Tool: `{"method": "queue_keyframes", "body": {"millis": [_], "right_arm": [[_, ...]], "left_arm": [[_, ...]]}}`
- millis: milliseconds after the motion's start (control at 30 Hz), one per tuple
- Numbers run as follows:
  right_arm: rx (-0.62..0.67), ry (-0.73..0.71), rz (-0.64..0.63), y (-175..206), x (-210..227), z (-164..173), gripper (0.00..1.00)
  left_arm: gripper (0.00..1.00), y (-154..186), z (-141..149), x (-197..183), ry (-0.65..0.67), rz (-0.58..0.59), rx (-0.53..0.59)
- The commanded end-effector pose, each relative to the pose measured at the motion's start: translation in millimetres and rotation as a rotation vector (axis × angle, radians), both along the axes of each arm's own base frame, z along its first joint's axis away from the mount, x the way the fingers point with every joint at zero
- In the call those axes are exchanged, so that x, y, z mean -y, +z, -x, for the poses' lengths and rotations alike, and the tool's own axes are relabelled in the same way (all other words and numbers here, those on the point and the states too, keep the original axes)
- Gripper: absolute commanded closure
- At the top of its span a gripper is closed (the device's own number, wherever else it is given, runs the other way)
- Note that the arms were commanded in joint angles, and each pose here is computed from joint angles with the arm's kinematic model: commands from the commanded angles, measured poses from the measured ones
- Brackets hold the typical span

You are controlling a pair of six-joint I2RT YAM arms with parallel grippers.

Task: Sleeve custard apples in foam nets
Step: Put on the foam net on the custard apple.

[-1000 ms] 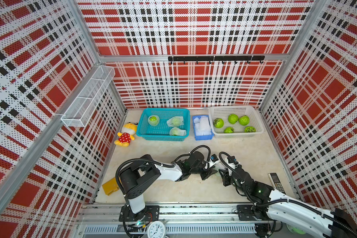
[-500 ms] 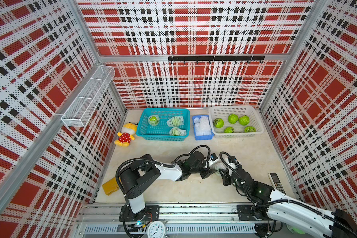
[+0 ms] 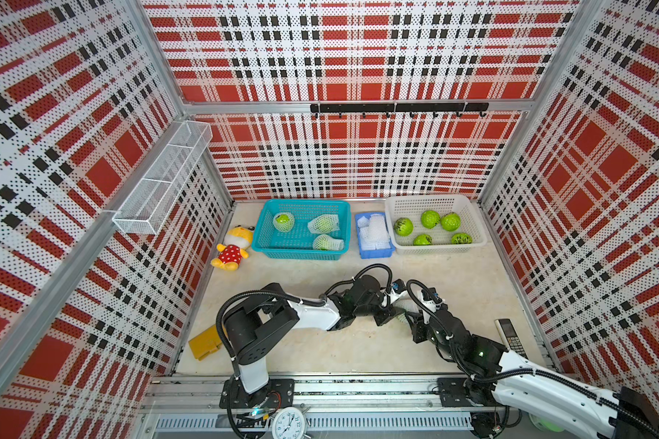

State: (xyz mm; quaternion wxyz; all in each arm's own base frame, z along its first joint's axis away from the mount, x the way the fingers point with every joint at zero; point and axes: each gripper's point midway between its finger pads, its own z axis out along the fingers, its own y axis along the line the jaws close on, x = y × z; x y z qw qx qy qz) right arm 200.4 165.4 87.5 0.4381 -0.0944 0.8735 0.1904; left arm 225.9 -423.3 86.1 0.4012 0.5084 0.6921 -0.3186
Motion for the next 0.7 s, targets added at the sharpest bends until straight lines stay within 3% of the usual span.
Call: {"method": "queue_keyframes", "body": {"millis": [0,167,300,667], "right_arm": [[0.023,-0.014,-0.02,4.6,-0.1,-2.2,0.74],[0.023,-0.027,-0.018,4.2,1.9,-2.9,0.73],[0.024,-0.045,-0.022,4.0,4.5,-3.8,0.71],[0.095,-0.115,-0.085,51.8,16.0,-9.1,0.35]], "left_arm": [[0.53,-0.5,0.2,7.3,-0.036,0.017,-0.004],[0.68,-4.5,-0.5,7.3,-0.032,0.01,-0.009],[0.85,-5.2,-4.0,5.2,-0.013,0.003,0.0],[0.85,-6.8,-9.6,6.5,0.01,-0.003,0.006]]}}
